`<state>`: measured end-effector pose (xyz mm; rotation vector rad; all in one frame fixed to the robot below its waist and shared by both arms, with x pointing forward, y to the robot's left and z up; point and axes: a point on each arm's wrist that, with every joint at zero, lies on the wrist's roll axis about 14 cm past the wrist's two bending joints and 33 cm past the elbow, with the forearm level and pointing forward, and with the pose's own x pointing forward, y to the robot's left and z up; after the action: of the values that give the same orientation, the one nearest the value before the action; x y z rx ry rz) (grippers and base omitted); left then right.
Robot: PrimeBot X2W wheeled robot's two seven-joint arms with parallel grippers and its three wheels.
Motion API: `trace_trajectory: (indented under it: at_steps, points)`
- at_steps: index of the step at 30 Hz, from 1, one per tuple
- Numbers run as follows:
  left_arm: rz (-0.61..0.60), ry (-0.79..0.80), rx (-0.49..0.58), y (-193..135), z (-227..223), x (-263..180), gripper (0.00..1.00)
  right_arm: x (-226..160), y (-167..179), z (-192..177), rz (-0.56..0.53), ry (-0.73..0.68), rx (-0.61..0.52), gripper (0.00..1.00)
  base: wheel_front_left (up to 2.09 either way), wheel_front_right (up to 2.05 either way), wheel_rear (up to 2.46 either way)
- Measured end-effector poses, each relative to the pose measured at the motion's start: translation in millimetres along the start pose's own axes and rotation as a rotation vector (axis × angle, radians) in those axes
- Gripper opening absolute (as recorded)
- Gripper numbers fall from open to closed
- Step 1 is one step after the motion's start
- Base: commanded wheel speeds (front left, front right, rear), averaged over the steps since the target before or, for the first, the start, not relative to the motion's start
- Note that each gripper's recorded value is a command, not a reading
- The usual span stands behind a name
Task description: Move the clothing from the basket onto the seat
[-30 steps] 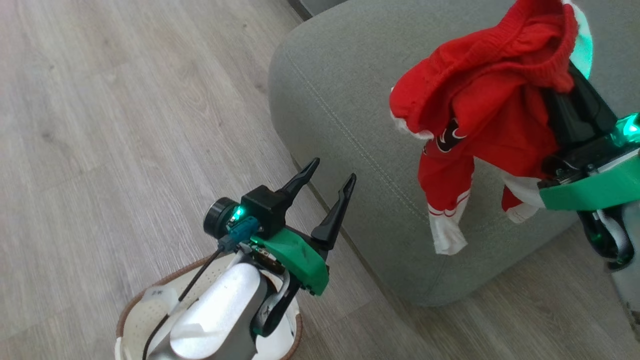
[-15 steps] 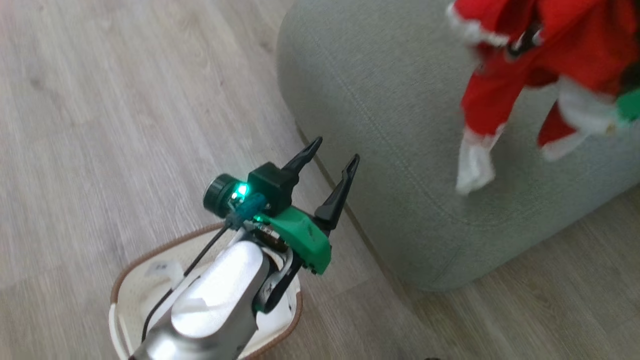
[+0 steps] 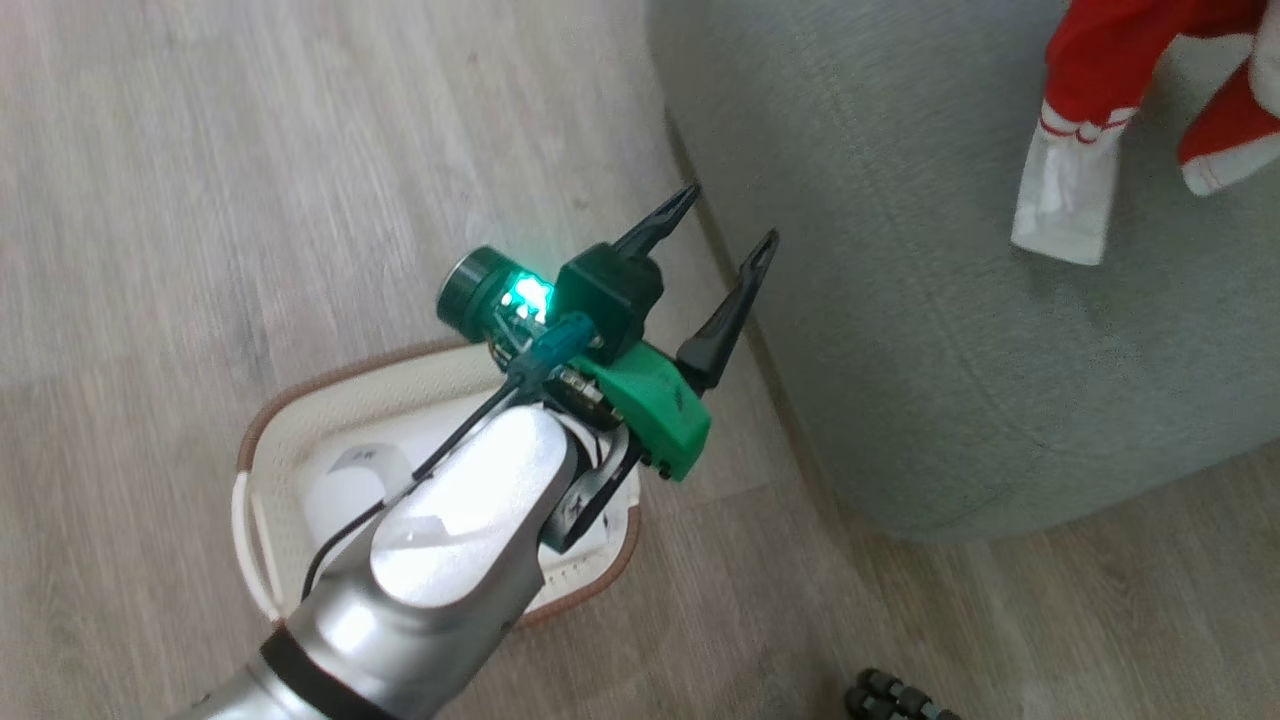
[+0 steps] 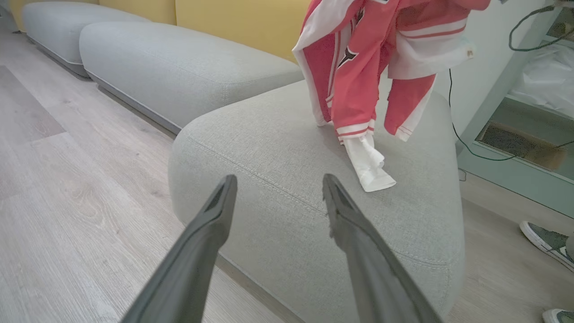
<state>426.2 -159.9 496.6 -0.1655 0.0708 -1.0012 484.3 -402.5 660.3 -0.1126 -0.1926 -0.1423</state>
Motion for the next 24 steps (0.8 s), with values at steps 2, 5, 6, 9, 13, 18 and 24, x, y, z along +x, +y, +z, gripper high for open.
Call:
trace_trajectory:
  at_steps: [2, 5, 6, 9, 13, 18, 24]
  points:
    - [0.016, 0.007, -0.008, 9, -6, 1, 1.0, 12, 3, -16, 0.008, 0.04, -0.012, 0.0, 0.0, 0.0, 0.0]
    - [0.038, 0.019, -0.015, 23, -15, 3, 1.0, 28, 11, -43, 0.028, 0.107, -0.033, 0.0, 0.0, 0.0, 0.0]
    - [0.046, 0.023, -0.019, 27, -18, 3, 1.0, 31, 15, -57, 0.035, 0.146, -0.033, 0.0, 0.0, 0.0, 0.0]
    - [0.061, 0.034, -0.022, 34, -26, 1, 1.0, 26, 25, -109, 0.051, 0.328, -0.008, 0.0, 0.0, 0.0, 0.0]
    - [0.087, 0.044, -0.028, 42, -34, -1, 1.0, 7, 25, -158, 0.04, 0.556, 0.024, 0.0, 0.0, 0.0, 0.0]
    - [0.1, 0.038, -0.026, 49, -36, 3, 1.0, -15, 12, -189, -0.007, 0.777, 0.066, 0.0, 0.0, 0.0, 0.0]
    - [0.099, 0.045, -0.026, 50, -39, 5, 1.0, -30, 6, -206, -0.023, 0.903, 0.063, 0.0, 0.0, 0.0, 0.0]
